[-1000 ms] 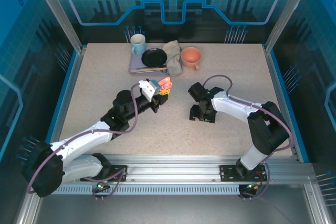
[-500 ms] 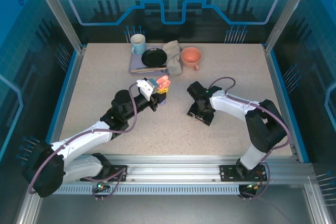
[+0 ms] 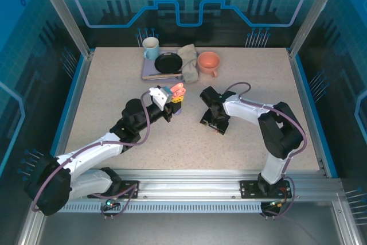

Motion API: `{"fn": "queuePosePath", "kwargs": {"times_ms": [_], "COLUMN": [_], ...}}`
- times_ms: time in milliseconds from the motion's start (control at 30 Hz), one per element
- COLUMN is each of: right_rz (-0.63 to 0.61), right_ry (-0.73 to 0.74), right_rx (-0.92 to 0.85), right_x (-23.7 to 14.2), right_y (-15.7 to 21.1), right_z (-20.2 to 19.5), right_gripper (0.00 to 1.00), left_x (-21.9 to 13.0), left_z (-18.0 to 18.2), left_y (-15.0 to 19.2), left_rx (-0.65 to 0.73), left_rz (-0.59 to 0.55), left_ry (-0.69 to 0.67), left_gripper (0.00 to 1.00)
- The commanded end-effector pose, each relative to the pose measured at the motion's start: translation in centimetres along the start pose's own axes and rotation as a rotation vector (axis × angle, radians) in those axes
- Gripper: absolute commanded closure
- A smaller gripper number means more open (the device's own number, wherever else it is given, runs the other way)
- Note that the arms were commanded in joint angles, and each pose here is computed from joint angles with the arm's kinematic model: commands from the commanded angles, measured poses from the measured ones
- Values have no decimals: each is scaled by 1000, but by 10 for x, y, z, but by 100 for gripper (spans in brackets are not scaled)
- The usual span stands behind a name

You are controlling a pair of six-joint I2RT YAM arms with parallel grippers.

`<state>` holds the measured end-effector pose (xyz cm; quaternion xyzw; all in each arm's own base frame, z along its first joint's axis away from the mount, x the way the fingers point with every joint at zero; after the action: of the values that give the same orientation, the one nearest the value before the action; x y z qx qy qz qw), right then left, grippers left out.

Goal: Insert the wireless bluetooth earbuds into the charging case

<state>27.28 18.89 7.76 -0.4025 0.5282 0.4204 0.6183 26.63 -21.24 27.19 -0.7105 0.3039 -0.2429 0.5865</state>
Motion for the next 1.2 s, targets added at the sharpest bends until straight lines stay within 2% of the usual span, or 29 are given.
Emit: {"fn": "queuePosePath", "kwargs": {"times_ms": [0,233,333,567,633,867,1167], "right_rz": [-9,-50,-76,-68,-46,-49,-8], "right_ry": [12,28,83,215,234,156,171], "right_rx": [-15,-64,-111,-360,-366,-308,-323], "right_x": [-2,-20,-28,-21,-16,-13,1], "right_y": [-9,-13,-12,-16,-16,-16,-15], "right_z": [2,-3,-9,-12,-14,-1,1], "right_gripper": [34,34,34,34,34,34,37], "left_x": [-2,-2,-1,-2,-2,-2,-1], "left_z": [2,3,4,4,4,5,6], "left_y": [-5,-6,-6,-7,-7,-8,-7], "left_rx": [-2,-9,-7,-5,-5,-4,-7], "left_rz": [-35,-42,-46,-47,-48,-50,-48], "left_ry": [-1,-2,-3,-4,-4,-6,-10], "left_gripper": [100,100,100,100,100,100,100]}}
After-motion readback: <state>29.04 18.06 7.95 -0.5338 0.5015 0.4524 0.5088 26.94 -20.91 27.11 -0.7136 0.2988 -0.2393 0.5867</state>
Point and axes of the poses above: each hand's point on the last joint's axis, 136 mm out from that joint toward the fingers, its own x axis out along the fingers, its own z axis along the line the jaws close on, y = z × x, the point moved 5 cm from there along -x, back along the fingers, and after that the axes turned 12 degrees about -x, right-handed, at the moved point
